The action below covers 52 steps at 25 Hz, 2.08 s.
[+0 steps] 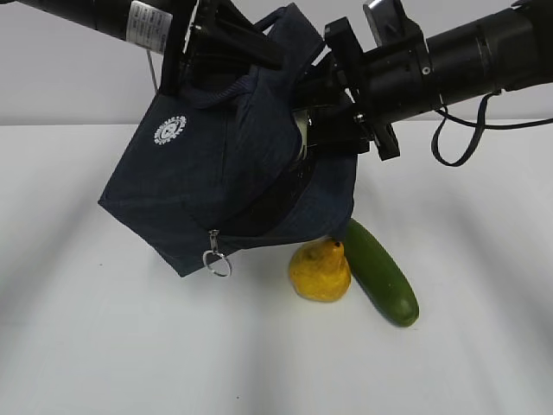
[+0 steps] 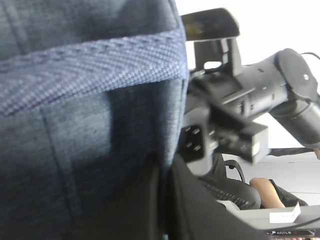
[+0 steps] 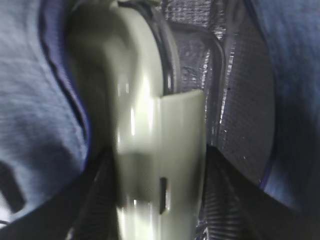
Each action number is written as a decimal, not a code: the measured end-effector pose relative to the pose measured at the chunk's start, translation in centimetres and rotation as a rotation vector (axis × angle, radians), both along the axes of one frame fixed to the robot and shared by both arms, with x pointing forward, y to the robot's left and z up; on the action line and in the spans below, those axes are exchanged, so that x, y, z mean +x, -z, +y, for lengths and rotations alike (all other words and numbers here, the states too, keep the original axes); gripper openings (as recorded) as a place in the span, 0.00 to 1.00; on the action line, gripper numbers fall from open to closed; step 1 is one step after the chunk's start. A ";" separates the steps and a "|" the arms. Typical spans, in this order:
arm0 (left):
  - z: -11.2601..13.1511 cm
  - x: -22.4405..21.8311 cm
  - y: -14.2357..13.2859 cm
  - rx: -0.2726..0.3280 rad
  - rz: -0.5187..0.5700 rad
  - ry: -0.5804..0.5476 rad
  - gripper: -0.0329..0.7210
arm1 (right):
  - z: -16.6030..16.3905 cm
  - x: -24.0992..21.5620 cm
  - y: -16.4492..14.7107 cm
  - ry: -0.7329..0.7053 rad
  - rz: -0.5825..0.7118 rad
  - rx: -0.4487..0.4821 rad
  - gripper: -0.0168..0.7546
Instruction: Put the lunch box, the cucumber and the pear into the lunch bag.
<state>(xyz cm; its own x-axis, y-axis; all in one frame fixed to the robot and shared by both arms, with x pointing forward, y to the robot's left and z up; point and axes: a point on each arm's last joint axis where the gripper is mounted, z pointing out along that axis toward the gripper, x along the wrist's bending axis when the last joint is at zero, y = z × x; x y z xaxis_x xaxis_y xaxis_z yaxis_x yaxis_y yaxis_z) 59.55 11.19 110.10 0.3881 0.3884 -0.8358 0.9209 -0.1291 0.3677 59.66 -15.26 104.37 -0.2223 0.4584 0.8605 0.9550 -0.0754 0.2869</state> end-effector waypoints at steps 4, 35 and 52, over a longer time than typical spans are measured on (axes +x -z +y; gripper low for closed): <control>0.0 0.0 0.0 -0.001 -0.012 0.005 0.05 | 0.0 0.1 0.1 -0.005 0.003 0.001 0.48; 3.5 1.4 2.7 0.332 -0.109 -0.024 0.05 | -4.1 0.6 -0.7 -0.170 -0.039 -0.493 0.79; 5.2 2.2 5.2 0.588 -0.054 -0.079 0.05 | -6.4 2.1 5.9 -0.172 0.172 -0.814 0.79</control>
